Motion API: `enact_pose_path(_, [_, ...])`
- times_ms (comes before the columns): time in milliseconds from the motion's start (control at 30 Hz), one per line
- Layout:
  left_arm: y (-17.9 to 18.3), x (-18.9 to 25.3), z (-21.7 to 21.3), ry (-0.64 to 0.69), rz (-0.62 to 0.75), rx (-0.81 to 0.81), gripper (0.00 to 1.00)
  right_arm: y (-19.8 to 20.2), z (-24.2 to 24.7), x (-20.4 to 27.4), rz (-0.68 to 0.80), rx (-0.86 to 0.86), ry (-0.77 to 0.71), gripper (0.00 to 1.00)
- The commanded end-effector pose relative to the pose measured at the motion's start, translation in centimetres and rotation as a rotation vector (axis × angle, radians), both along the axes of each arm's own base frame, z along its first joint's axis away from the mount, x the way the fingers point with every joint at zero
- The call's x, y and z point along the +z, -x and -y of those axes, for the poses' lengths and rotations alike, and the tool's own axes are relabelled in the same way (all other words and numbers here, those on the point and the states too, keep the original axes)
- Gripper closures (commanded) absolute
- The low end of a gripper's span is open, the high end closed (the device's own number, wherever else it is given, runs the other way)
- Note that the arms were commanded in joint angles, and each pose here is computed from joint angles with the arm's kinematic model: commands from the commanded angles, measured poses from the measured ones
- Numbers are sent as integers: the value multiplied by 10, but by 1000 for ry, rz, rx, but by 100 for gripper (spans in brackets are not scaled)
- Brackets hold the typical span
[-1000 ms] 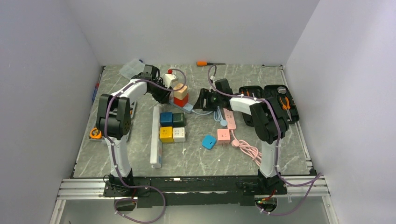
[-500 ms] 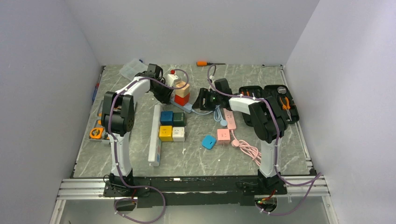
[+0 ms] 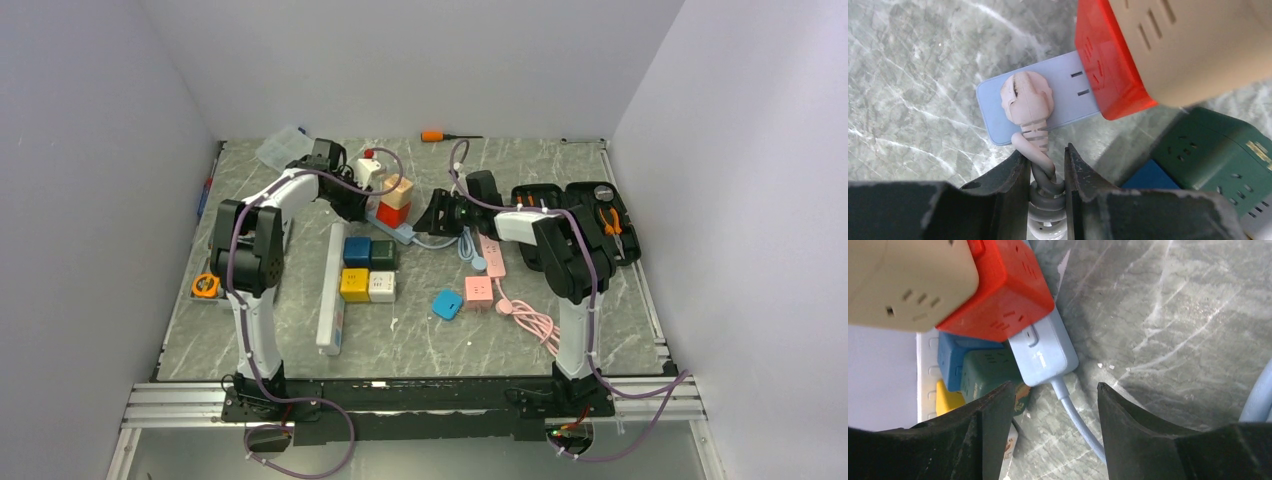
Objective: Pull the plug off the socket
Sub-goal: Move the socket to the center of the board, then remove the plug from the socket.
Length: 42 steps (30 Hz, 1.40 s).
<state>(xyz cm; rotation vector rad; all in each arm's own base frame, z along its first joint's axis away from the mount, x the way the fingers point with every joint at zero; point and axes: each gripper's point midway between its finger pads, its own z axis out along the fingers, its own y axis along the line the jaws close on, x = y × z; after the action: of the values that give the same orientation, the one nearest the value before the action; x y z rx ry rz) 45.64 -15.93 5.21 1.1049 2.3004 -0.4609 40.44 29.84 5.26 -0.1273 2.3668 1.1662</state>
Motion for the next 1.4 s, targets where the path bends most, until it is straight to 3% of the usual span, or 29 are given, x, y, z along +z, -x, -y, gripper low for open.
enact_pose_path(0, [8,87,36,215,221,-131,100,-10,-12,19,84,67,-99,37])
enact_pose_path(133, [17,117,43,276,331,-179,100,-8,-19,20,82,102,-144,37])
enact_pose_path(533, [27,132,48,285,358,-284,100,-3,-3,18,79,85,-189,37])
enact_pose_path(800, [30,137,40,255,394,-328,100,-4,16,20,156,71,-14,37])
enact_pose_path(933, [41,135,37,281,383,-357,100,-16,53,-1,126,-31,321,39])
enact_pose_path(967, [45,132,36,279,380,-372,100,-19,56,3,137,-36,335,39])
enact_pose_path(1367, [55,128,37,247,421,-461,100,-54,68,80,308,-105,95,38])
